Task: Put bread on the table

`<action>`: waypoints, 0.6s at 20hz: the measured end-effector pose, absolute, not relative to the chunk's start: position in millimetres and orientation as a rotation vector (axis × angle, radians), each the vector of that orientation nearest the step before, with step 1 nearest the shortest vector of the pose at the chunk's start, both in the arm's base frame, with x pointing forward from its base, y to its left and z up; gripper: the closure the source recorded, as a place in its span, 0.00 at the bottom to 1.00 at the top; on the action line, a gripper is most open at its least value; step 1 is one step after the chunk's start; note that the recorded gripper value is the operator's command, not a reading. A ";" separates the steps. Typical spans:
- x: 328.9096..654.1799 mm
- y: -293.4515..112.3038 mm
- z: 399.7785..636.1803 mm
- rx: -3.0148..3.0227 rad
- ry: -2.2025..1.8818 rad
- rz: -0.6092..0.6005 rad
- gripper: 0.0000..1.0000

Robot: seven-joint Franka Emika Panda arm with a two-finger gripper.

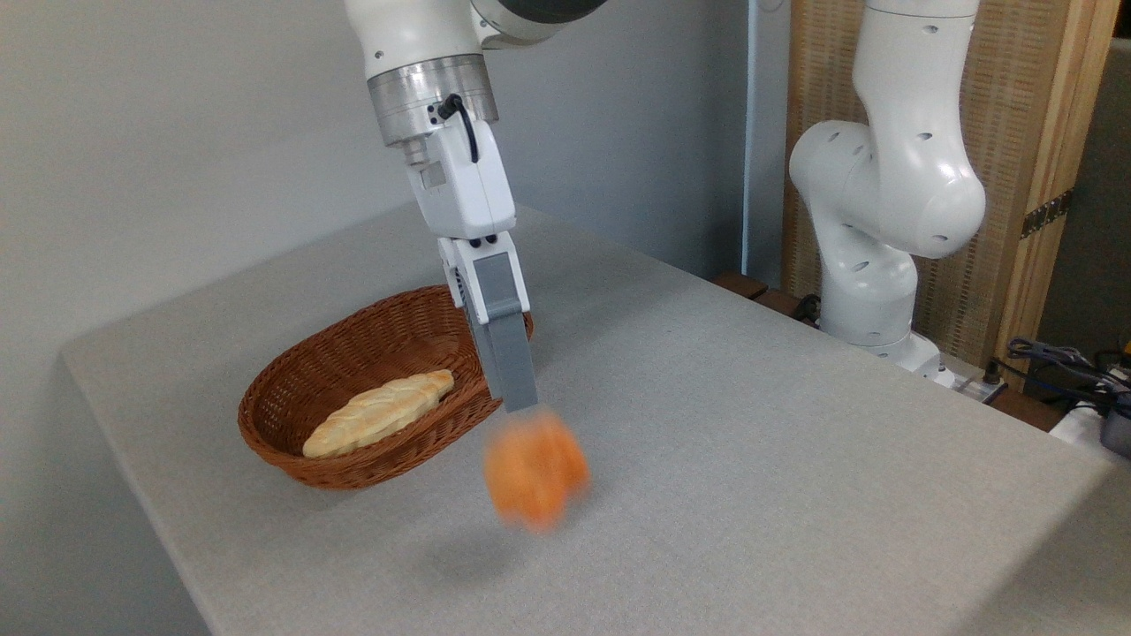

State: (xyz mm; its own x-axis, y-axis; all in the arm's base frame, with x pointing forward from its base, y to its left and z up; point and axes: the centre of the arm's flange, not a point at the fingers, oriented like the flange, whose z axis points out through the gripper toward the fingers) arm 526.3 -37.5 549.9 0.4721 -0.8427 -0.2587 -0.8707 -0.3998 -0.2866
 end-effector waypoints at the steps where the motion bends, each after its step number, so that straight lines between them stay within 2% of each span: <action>1: 527.6 -33.4 550.7 -2.342 1.430 0.093 0.00; 7: 532.5 -33.0 548.2 -2.352 1.418 0.056 0.00; 10: 534.3 -42.5 556.6 -2.562 1.313 -0.090 0.00; 12: 536.9 -40.3 575.0 -2.736 1.183 -0.216 0.00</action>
